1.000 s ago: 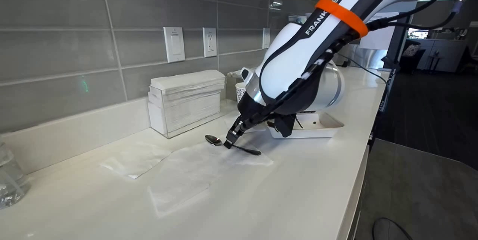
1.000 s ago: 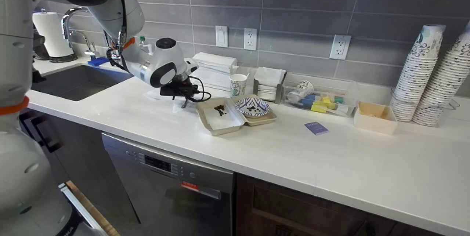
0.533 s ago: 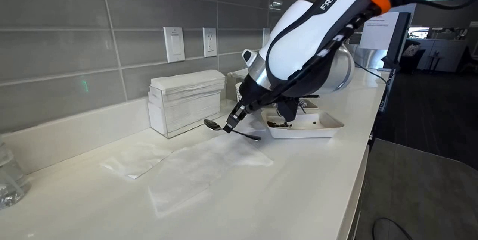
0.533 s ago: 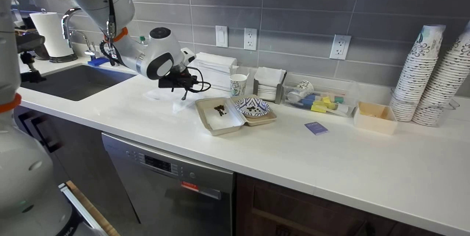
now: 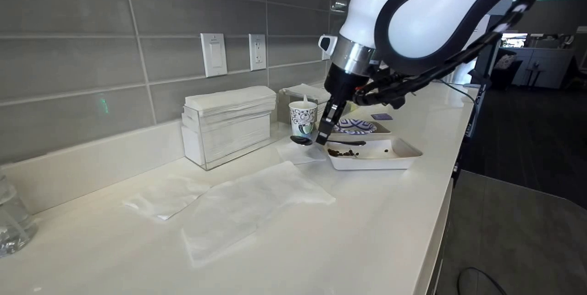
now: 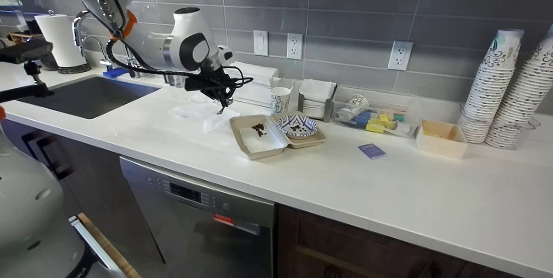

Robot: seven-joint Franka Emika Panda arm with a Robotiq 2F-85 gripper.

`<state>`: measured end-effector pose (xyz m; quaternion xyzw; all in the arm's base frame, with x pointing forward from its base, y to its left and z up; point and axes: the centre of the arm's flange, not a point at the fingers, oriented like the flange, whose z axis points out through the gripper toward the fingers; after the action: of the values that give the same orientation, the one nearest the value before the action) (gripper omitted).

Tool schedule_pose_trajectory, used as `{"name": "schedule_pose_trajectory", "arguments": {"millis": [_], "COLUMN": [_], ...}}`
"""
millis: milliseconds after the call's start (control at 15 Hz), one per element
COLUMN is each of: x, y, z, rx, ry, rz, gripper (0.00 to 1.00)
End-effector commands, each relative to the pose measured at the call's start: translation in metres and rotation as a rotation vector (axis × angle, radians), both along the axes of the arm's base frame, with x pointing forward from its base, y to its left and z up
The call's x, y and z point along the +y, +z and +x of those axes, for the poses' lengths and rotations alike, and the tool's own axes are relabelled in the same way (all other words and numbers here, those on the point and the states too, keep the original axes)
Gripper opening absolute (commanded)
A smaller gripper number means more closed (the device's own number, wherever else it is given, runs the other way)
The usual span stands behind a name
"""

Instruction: Pick up the spoon and scoop up the beans and put them into the striped white bowl then place the spoon back down

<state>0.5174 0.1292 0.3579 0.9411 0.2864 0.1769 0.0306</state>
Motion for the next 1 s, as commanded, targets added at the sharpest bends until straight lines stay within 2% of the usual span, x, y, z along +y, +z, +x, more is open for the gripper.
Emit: {"name": "schedule_pose_trajectory", "arguments": {"millis": [0, 267, 533, 600, 733, 800, 867, 933], "x": [-0.013, -0.036, -0.059, -0.054, -0.062, -0.063, -0.063, -0.067], "y": [0.019, 0.015, 0.0, 0.009, 0.005, 0.004, 0.002, 0.001], "z": [-0.012, -0.01, 0.003, -0.008, -0.004, -0.002, -0.002, 0.0], "rx": [0.069, 0.116, 0.117, 0.111, 0.117, 0.119, 0.134, 0.111], "ry": [-0.062, -0.153, -0.274, -0.216, -0.249, -0.256, -0.283, -0.33], "rz": [-0.102, -0.181, -0.171, -0.162, -0.157, -0.156, -0.163, -0.193], "gripper": [0.02, 0.02, 0.02, 0.08, 0.08, 0.02, 0.02, 0.02]}}
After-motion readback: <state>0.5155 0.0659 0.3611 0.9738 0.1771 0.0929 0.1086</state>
